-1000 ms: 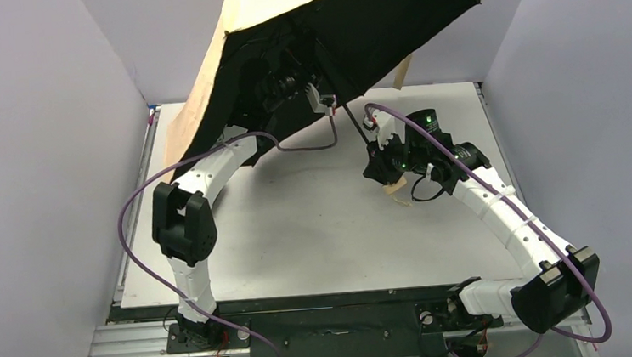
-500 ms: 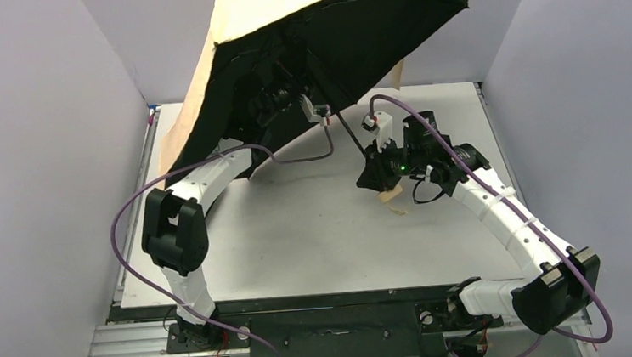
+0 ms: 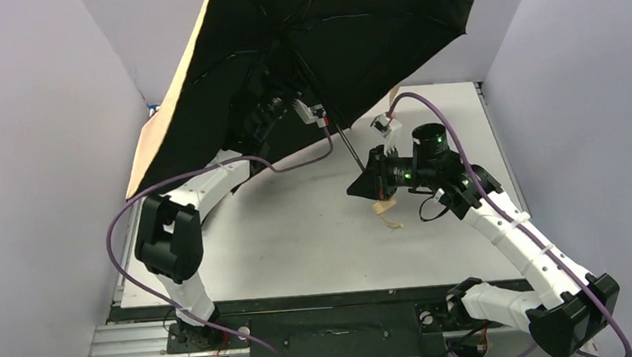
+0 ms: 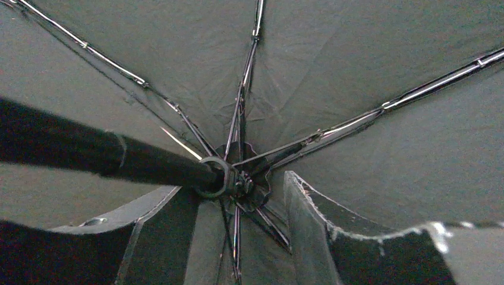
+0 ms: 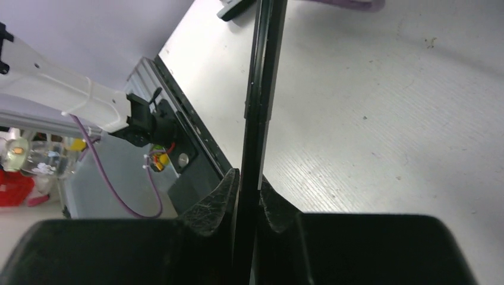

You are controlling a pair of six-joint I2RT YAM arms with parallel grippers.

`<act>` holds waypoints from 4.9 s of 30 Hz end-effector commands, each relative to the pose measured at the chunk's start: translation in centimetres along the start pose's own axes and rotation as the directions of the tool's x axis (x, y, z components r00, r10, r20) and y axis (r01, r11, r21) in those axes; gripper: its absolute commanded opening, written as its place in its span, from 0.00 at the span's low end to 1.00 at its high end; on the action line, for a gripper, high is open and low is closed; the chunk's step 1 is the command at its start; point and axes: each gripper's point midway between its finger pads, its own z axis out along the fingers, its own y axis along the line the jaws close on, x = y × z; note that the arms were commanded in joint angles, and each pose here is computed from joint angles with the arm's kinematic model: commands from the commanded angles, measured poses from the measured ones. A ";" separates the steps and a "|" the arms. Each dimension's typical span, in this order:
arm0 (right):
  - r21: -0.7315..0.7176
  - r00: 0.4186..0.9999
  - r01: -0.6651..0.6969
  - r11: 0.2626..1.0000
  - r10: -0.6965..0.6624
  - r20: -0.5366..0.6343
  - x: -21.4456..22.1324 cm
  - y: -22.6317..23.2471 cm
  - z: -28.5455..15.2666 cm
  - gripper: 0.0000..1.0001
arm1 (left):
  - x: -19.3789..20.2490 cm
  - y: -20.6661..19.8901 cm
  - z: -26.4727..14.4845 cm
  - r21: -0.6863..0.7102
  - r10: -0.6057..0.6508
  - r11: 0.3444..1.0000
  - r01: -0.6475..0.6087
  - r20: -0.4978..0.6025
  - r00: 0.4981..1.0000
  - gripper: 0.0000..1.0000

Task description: Open the umbrella

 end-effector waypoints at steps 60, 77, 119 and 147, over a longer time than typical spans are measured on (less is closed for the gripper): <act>0.208 0.518 -0.212 0.955 -0.071 0.853 -8.7 -9.4 -6.8 0.07 | -8.7 -2.7 -19.6 0.396 -0.718 0.500 0.770 -0.307 0.624 0.84; 0.296 0.663 -0.170 0.940 -0.113 0.740 -2.9 -12.0 -2.4 0.33 | -8.6 -4.7 -21.6 0.429 -0.687 0.476 0.768 -0.364 0.629 0.84; 0.570 0.934 -0.019 0.821 -0.189 0.303 4.0 -10.1 -8.1 0.92 | -6.9 -9.4 -37.0 0.345 -0.573 0.214 0.914 -0.714 0.403 0.97; 0.818 0.760 0.531 0.219 -0.550 -0.346 9.1 -15.4 -19.7 0.96 | 1.5 -12.9 -45.7 -0.240 -0.332 0.294 0.925 -0.933 -0.137 0.97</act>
